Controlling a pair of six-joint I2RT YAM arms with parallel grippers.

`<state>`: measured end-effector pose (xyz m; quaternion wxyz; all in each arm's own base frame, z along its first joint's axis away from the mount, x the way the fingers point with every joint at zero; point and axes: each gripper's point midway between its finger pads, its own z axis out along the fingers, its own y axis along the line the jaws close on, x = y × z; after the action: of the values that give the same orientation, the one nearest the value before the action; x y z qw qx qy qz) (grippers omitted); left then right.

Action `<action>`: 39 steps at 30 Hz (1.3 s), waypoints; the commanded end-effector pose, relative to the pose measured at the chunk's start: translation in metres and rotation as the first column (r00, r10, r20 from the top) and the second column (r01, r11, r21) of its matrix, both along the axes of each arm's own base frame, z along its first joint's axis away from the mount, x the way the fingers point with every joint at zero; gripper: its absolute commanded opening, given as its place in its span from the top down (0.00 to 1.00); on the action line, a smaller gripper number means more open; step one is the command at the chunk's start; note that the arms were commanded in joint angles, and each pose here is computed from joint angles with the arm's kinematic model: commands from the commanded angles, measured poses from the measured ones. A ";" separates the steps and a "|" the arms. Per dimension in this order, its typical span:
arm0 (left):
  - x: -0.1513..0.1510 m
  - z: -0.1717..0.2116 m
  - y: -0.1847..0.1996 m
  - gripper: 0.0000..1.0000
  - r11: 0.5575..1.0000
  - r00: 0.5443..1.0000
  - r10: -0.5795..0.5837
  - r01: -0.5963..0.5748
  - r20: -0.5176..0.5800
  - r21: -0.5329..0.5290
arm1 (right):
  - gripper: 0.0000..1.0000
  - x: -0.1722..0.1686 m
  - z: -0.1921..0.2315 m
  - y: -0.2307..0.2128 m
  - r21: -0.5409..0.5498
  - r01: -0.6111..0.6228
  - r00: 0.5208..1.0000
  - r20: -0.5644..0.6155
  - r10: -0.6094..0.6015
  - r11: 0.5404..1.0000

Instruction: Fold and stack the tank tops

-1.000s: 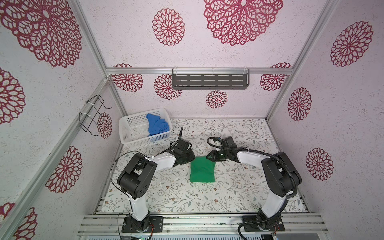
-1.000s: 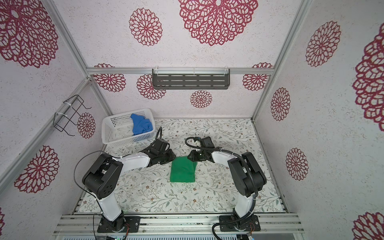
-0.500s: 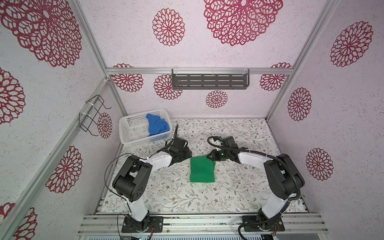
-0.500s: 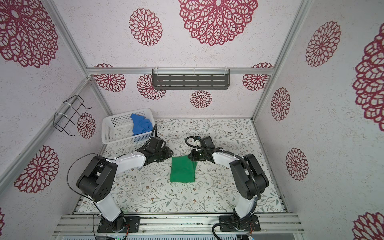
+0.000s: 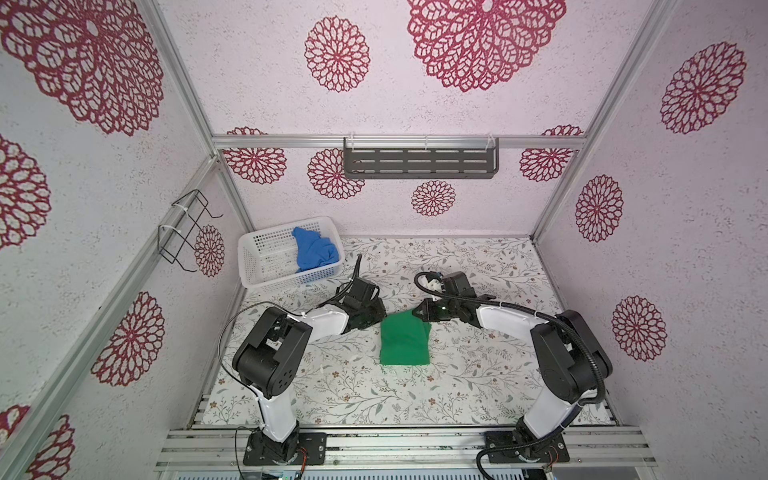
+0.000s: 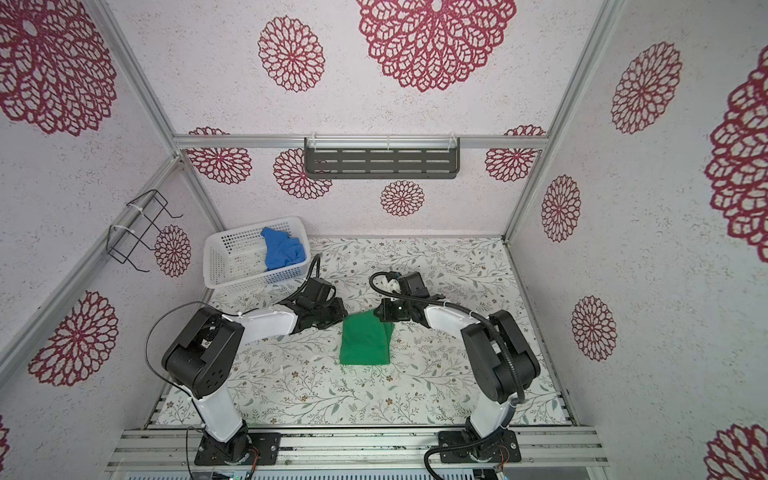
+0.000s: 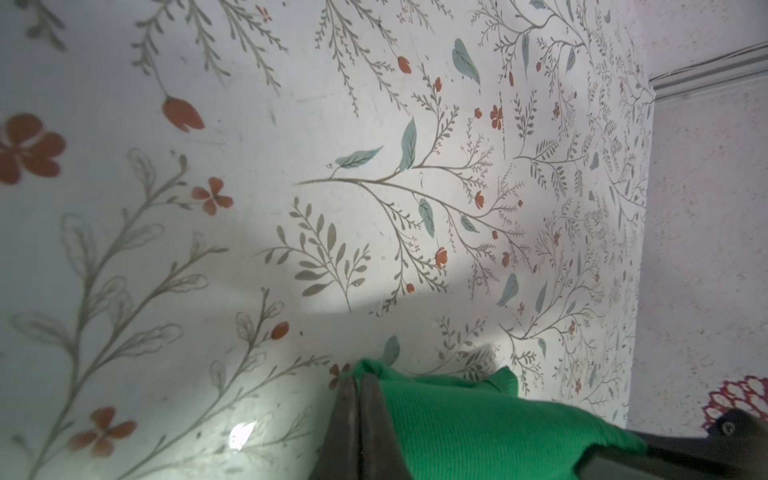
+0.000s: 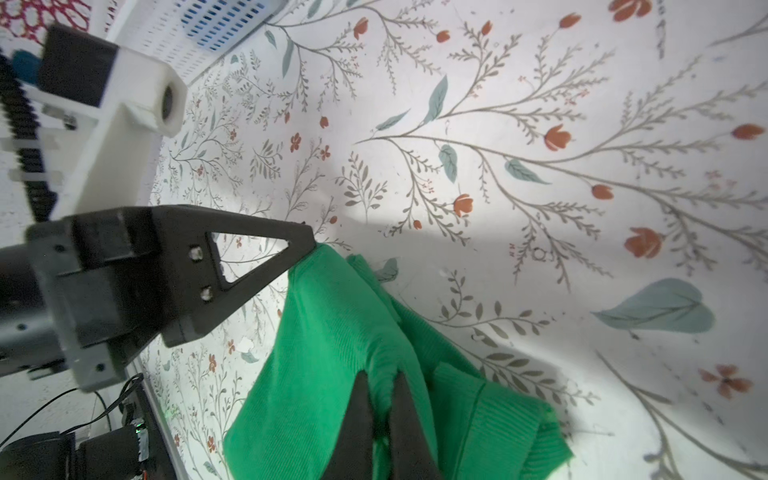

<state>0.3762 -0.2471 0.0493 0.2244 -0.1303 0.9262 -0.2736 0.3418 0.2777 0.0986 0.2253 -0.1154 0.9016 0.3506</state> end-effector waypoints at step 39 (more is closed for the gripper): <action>-0.067 0.057 -0.038 0.61 0.999 0.999 -0.035 0.036 0.027 -0.005 | 0.71 -0.067 0.036 -0.010 0.092 0.164 0.986 -0.022 -0.163 0.982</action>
<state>0.3433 -0.2791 0.1565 0.2921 -0.0835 0.9039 -0.3010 0.3006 0.2511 0.1674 0.3135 -0.0533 0.8832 0.3447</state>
